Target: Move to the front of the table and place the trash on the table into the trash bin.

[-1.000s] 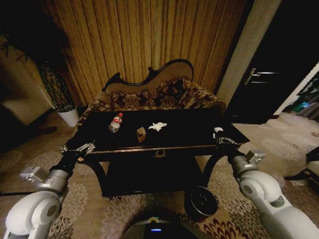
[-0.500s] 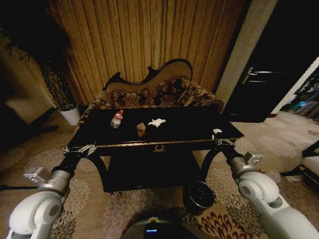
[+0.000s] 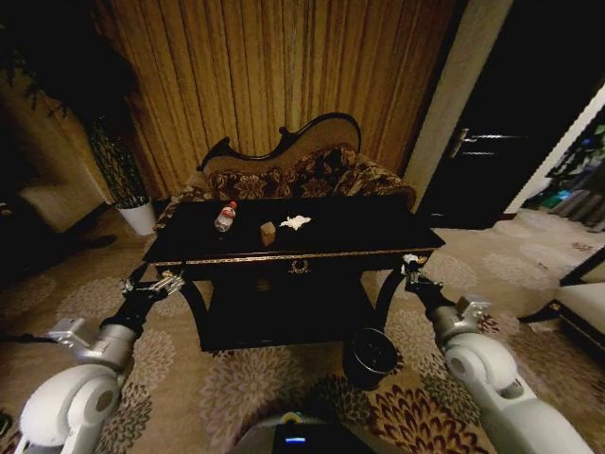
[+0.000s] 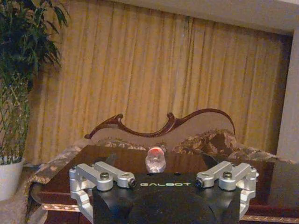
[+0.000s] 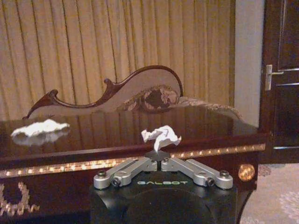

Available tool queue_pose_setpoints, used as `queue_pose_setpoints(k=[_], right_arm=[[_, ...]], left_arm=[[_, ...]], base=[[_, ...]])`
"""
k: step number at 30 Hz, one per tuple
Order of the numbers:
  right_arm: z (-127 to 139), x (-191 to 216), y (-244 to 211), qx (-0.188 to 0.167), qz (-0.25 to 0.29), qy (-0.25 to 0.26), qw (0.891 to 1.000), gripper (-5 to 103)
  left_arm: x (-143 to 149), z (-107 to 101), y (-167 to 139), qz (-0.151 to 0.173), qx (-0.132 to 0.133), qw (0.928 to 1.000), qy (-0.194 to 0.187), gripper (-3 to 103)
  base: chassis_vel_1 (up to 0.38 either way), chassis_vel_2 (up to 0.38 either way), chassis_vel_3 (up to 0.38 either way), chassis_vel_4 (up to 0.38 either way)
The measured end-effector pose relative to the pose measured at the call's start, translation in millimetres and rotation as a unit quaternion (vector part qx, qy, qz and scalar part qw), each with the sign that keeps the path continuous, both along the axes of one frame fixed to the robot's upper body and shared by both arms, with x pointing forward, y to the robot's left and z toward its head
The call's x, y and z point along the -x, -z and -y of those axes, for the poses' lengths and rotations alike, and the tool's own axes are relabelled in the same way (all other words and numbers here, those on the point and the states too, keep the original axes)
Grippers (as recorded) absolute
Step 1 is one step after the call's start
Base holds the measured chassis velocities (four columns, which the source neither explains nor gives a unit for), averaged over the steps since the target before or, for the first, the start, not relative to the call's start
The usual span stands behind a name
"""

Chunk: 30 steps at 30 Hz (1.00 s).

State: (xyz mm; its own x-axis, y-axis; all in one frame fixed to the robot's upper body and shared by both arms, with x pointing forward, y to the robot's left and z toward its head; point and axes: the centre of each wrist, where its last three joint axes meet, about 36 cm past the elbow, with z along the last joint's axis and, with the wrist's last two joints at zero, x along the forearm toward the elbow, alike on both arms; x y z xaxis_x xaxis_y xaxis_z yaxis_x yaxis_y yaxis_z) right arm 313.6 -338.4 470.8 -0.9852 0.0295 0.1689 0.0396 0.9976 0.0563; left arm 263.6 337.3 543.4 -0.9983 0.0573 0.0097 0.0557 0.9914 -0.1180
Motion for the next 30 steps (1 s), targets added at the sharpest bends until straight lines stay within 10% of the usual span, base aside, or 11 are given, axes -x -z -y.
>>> queue_pose_setpoints(k=[13,30], right_arm=[[18,24,144,-0.013,-0.146,0.054,0.988,0],[27,-21,239,-0.019,-0.203,0.089,0.975,0]], left_arm=[[3,2,-5,0.008,0.000,1.0000,0.001,100],[6,6,-4,0.006,0.004,1.0000,0.003,100]], base=[[0.000,0.000,0.000,0.000],[0.000,0.000,0.000,0.000]])
